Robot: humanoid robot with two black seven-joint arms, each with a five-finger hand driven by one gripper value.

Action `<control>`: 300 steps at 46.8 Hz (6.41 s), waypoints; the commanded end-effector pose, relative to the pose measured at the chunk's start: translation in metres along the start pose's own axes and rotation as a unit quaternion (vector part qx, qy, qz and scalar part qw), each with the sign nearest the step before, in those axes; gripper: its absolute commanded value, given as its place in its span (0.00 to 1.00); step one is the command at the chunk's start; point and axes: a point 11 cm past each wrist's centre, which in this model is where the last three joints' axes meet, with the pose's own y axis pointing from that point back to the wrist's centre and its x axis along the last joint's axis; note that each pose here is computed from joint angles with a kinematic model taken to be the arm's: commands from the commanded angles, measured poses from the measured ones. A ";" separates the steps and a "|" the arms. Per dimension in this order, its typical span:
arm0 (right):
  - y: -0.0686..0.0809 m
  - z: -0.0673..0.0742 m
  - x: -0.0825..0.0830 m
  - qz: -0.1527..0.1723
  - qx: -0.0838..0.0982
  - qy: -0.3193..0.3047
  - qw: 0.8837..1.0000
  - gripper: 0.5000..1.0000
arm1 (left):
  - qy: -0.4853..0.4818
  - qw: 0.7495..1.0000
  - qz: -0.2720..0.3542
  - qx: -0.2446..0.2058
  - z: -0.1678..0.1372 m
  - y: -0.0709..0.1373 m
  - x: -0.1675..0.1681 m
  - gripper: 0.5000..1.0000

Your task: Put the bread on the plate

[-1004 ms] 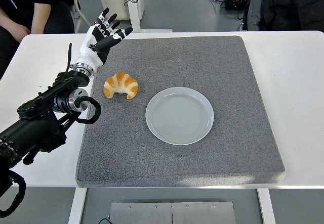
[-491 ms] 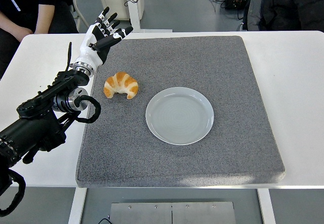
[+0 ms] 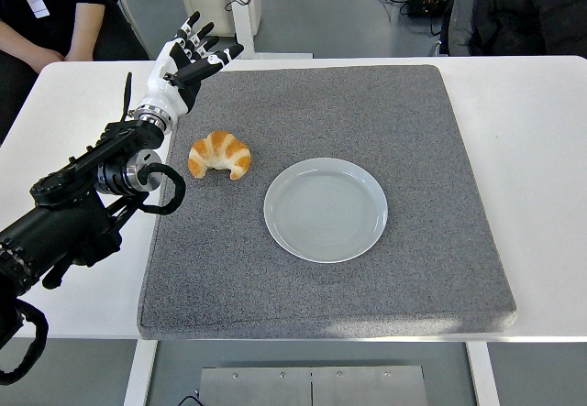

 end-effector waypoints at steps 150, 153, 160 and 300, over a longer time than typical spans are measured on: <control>0.000 -0.001 0.002 0.003 0.001 0.001 1.000 1.00 | -0.573 0.786 -0.206 0.106 -0.022 0.046 0.027 0.93; 0.000 -0.001 0.002 0.003 0.001 0.000 1.000 1.00 | -0.573 0.786 -0.208 0.105 -0.023 0.046 0.026 0.93; 0.000 -0.001 0.002 0.003 0.001 0.001 1.000 1.00 | -0.571 0.787 -0.209 0.107 -0.025 0.047 0.027 0.93; 0.000 0.000 0.003 0.004 0.000 0.001 1.000 1.00 | -0.636 0.727 -0.241 -0.095 0.162 -0.012 -0.094 0.00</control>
